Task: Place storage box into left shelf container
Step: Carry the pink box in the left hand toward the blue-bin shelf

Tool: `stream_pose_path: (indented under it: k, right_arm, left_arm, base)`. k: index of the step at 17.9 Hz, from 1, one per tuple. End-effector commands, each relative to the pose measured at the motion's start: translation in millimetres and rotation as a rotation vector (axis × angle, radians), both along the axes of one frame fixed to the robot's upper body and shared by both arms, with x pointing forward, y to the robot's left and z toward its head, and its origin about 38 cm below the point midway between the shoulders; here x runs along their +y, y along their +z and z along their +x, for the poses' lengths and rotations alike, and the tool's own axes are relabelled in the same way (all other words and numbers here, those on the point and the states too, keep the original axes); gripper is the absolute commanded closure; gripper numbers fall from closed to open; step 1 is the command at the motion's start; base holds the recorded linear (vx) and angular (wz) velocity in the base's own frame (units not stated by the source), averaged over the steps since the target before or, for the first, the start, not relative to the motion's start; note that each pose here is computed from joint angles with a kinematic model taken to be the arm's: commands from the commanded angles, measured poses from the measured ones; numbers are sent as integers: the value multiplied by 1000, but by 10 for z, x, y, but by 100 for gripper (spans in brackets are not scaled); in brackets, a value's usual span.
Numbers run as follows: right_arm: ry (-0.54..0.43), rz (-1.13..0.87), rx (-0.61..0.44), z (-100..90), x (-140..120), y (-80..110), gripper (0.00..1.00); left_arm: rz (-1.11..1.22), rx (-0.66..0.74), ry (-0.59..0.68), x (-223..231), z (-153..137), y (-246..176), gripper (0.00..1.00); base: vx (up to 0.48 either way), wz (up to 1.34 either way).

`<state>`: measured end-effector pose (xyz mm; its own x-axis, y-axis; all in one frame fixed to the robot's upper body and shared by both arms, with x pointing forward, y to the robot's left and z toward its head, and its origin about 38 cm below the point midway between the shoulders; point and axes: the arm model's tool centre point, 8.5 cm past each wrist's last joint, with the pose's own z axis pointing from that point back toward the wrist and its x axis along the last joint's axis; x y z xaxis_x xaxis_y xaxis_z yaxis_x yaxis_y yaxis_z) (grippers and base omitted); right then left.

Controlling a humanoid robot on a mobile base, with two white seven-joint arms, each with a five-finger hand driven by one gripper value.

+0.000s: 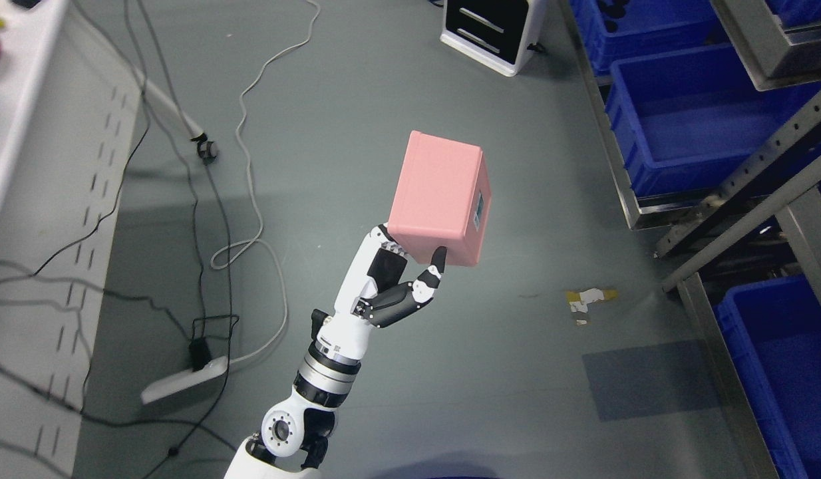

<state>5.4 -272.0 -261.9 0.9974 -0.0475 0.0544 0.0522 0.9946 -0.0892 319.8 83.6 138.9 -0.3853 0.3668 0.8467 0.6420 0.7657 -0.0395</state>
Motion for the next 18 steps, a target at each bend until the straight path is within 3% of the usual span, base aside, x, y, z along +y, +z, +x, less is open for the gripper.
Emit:
stream_pose_path:
  k: [1,10,15,18]
  right_arm:
    - [-19,-17,-23,87,-117,10,0]
    - [-19,-19,-23,86,-118,10,0]
    - [-19,-19,-25,88,-118,10,0]
    - [-19,-19,-23,87,-118,10,0]
  left_arm:
    - [22,-17,-19,-2,9,19,97]
    - [49,40,-95,-153,-205,-215,97]
    - [62,62,-77,-100,-187,-270,97]
    - [92,123,-1,156,-15,-336,97]
  base:
    - [426,-699]
    - [318,-1033]
    - [214,-1060]
    - [158,-784]
